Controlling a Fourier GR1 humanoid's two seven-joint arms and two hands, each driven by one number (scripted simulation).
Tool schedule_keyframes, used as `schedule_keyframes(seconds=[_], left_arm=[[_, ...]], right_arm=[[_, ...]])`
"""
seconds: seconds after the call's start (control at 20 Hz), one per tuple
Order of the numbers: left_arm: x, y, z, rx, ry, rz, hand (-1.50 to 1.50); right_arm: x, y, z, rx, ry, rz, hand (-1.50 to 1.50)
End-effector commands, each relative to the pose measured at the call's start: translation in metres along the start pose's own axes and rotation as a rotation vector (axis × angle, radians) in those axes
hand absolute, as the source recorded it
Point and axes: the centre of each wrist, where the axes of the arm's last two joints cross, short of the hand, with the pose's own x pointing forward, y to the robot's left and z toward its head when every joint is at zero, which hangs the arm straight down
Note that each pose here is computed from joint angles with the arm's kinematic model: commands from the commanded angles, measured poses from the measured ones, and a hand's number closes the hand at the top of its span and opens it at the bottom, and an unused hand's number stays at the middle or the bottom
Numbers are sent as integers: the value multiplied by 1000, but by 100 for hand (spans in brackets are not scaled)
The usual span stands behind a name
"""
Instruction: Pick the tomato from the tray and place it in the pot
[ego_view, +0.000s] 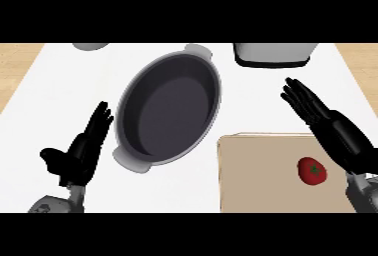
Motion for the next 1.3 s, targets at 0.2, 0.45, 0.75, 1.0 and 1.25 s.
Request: schedule_keyframes(seconds=[0.2,0.45,0.75,1.0,1.25], left_arm=[[0,85,13,233,58,-279,0],[-13,98,30,266,154,-315,0],[9,95,33,236,133,-317,0],[7,97,24,218,113,-313,0],[9,88,14,181,122,-315,0]], right_arm=[[-56,-75,107,-561,499,84,150],[-23,-123,136,-708,366,813,-150],[-51,-49,216,-790,312,785,-150],[-15,-44,202,-622,476,787,-150],[24,-51,145,-515,613,827,-150]])
